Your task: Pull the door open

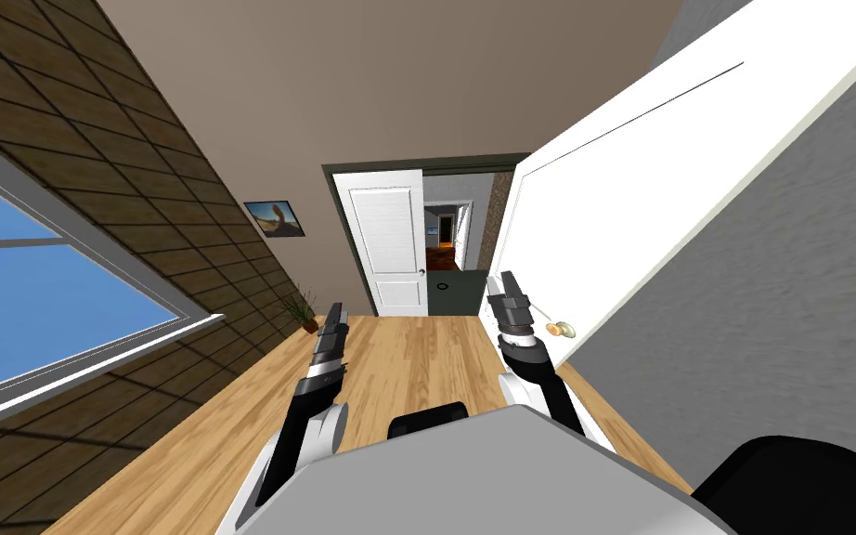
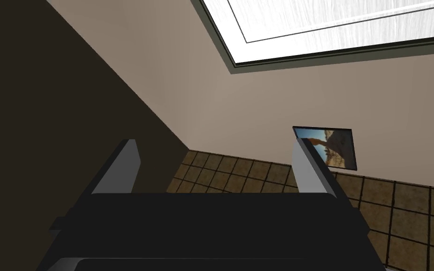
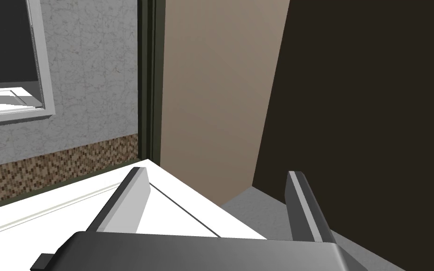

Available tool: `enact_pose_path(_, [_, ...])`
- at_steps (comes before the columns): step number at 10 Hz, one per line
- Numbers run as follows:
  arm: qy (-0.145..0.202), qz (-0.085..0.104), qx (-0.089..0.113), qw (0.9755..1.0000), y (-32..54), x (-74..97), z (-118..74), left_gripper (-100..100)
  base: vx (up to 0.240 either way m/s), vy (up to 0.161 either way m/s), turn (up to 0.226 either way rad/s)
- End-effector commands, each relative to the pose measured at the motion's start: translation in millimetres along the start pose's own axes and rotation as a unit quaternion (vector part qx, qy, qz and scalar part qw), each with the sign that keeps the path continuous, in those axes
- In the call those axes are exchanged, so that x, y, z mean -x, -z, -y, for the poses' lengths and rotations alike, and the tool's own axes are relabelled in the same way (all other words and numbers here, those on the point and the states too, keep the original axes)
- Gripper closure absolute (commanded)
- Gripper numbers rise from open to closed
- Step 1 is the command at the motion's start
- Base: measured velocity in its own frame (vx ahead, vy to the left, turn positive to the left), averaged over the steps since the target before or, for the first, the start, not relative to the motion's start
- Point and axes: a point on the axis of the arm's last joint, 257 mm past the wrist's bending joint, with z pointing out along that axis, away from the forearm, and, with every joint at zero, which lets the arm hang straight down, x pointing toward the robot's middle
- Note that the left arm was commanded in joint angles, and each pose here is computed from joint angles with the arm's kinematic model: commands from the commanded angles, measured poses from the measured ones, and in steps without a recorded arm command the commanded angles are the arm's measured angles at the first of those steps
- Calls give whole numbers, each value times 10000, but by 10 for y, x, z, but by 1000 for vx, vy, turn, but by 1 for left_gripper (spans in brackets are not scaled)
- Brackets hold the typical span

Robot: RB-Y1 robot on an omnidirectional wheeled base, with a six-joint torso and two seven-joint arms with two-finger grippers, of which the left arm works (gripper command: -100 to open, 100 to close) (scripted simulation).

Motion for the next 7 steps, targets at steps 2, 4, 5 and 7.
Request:
enact_pose_path(2, [-393, -95, 104, 9991, 48, -14, -180, -100, 114, -45, -68])
enact_pose_path(4, [-727, -172, 199, 9970, 84, -23, -341, -100, 138, -48, -63])
enact_pose_path(5, [-842, -198, 231, 9960, 97, -25, -397, -100, 113, -40, -48])
enact_pose_path(7, [-1071, -251, 295, 9935, 124, -27, -509, -100, 96, -28, -53])
